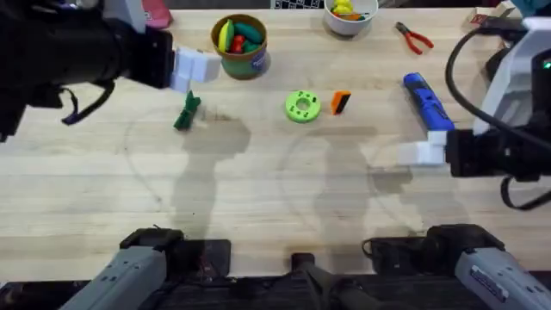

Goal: Pick up the gripper from the table and insert it into the empty holder that is missing its gripper. Then pick up a screw, insert it into the mounting hole, and use the screwdriver to tighten it. Finally, clean up the table by picking up the vegetable and placing it into the bucket.

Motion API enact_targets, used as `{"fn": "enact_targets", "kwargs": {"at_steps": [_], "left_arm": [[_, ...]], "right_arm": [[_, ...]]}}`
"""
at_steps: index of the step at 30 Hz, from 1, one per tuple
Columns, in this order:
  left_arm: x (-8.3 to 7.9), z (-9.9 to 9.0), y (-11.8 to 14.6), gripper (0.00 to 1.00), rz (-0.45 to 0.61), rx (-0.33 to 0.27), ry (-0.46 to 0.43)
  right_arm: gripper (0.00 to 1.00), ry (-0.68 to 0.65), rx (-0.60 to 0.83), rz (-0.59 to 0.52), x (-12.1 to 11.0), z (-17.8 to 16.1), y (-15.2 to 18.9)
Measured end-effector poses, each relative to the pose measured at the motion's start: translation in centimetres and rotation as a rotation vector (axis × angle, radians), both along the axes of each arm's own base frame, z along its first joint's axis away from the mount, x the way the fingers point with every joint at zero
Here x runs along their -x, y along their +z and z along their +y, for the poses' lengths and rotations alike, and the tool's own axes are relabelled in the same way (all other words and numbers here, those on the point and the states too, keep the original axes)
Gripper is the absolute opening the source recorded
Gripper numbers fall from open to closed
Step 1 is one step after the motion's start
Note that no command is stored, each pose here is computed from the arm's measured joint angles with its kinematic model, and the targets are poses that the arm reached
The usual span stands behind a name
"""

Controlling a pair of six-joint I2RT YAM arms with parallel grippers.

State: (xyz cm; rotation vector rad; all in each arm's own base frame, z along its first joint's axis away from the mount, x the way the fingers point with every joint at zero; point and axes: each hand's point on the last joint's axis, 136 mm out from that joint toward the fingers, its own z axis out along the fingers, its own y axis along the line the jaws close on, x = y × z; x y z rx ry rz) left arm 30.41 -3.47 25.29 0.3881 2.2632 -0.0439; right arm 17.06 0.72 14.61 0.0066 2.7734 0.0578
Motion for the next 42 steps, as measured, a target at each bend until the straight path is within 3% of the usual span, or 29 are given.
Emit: {"fn": "enact_targets", "kwargs": {"at_steps": [4, 8, 11, 15, 20, 27, 32, 42], "left_arm": [[-1.6, -0.1, 2.0, 0.987, -0.117, -0.053, -0.047], [-3.9, 0.0, 5.6, 0.987, -0.313, -0.048, -0.057], [-3.8, -0.1, 6.5, 0.987, -0.426, -0.039, -0.070], [-1.6, -1.1, 5.4, 0.988, -0.526, -0.008, -0.121], [1.4, -2.2, 3.6, 0.988, -0.629, 0.108, -0.146], [5.6, -5.0, 0.0, 0.988, -0.712, 0.245, -0.291], [7.5, -5.8, -1.6, 0.988, -0.737, 0.351, -0.321], [9.7, -7.4, -3.5, 0.988, -0.727, 0.478, -0.410]], "right_arm": [[0.994, 0.000, 0.000, 0.031, 0.7, 0.0, -0.3], [0.994, 0.000, 0.000, 0.031, 0.7, 0.0, -0.3], [0.994, 0.000, 0.000, 0.031, 0.7, 0.0, -0.3], [0.994, 0.000, 0.000, 0.032, 0.7, 0.0, -0.3], [0.994, 0.000, 0.000, 0.032, 0.7, 0.0, -0.3], [0.994, 0.000, 0.000, 0.032, 0.7, 0.0, -0.3], [0.994, 0.000, 0.000, 0.032, 0.7, 0.0, -0.3], [0.993, 0.000, 0.000, 0.032, 0.7, 0.0, -0.3]]}}
